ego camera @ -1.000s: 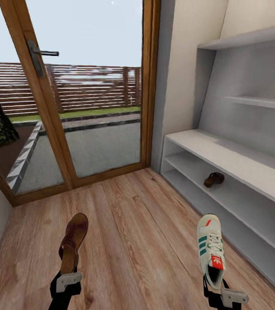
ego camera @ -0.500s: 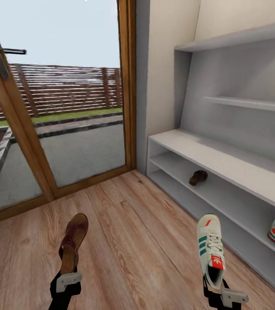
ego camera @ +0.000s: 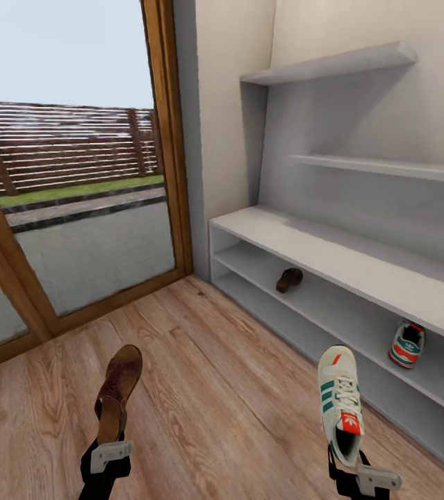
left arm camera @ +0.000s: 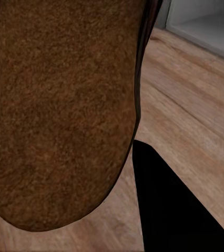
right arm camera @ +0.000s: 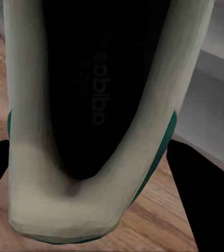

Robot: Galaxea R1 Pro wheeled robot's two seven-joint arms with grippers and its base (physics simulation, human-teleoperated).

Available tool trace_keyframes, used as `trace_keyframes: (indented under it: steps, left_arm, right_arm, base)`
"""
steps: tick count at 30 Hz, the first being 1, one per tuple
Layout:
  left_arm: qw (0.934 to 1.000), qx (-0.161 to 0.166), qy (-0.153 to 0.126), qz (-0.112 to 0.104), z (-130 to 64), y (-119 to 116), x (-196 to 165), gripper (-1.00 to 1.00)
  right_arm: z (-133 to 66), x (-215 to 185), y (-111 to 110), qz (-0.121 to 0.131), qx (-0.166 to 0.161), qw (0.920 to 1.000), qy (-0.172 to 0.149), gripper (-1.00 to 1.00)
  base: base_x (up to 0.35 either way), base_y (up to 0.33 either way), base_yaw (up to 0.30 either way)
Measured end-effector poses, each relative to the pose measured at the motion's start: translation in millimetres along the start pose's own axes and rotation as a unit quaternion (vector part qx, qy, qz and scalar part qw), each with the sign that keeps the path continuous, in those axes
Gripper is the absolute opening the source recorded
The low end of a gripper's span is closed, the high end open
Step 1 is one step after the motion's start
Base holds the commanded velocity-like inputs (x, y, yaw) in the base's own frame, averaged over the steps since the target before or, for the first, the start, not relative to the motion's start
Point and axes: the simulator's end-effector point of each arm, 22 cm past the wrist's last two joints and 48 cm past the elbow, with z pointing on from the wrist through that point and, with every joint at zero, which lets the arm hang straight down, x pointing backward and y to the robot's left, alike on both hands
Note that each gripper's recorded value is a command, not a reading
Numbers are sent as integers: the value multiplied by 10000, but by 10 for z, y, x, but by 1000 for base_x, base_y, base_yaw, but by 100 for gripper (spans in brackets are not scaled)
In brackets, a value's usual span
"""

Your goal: Pick up the two gym shoes and the two sandals from the corridor floor and place them onto the hallstand (shoe rack) in the corridor, making sure they are on the rack and not on the floor. Arrange them so the two gym shoes are next to each other and the two sandals are next to each other.

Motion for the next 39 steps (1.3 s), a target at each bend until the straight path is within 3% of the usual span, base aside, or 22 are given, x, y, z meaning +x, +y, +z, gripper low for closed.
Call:
trace_keyframes:
  steps: [29, 39]
  left_arm:
    - [10000, -9, 4, 2, -3, 13, 4, -100]
    - [10000, -7, -2, 4, -3, 12, 0, -100]
  right_arm:
    - [0, -3, 3, 5, -1, 10000, -7, -100]
    - [-1, -2, 2, 4, 0, 10000, -5, -100]
  base:
    - [0, 1, -283]
    - [0, 211, -283]
